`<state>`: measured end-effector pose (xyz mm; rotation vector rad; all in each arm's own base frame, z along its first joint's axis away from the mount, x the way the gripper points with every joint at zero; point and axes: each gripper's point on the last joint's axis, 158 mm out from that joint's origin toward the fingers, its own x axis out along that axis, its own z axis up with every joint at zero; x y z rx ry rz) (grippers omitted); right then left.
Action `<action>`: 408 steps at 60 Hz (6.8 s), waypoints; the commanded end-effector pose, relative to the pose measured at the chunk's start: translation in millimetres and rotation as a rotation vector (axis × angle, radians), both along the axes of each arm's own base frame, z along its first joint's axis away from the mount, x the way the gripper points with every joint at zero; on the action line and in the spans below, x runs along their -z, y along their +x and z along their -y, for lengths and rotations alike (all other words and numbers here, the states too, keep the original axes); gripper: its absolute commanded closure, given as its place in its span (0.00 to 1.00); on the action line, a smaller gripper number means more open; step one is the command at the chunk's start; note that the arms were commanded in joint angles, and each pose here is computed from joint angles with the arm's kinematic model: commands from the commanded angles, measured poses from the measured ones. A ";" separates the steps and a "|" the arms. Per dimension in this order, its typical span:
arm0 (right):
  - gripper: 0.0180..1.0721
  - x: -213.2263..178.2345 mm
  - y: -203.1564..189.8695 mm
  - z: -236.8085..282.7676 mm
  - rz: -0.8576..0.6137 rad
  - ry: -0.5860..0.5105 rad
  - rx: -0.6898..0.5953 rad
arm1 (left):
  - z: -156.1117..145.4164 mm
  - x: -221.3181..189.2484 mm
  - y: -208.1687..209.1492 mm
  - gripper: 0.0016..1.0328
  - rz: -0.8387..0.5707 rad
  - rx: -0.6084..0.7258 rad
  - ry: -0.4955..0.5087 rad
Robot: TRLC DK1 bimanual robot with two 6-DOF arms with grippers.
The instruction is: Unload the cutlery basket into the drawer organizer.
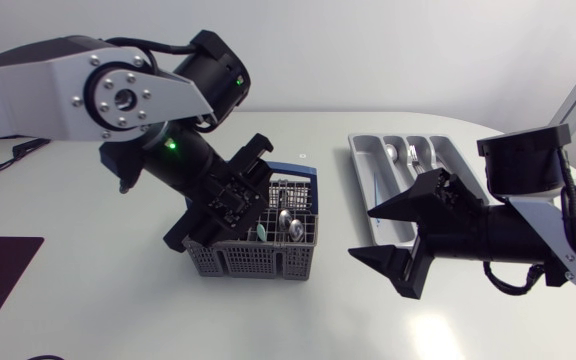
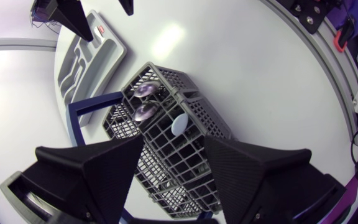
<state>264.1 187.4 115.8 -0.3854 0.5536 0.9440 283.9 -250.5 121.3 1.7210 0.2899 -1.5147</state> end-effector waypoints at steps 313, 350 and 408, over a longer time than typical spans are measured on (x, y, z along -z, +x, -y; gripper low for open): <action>0.74 -6.2 -90.2 -41.4 -0.100 0.034 -0.766 | 96.3 -24.3 -106.8 0.97 0.047 0.430 -0.361; 0.87 -0.9 -104.9 -45.5 -0.108 0.022 -0.813 | 90.4 -18.5 -111.4 0.97 0.034 0.427 -0.351; 0.87 39.8 -41.4 52.8 -0.031 -0.150 -0.604 | 68.1 -75.4 -38.6 0.04 0.061 0.163 -0.507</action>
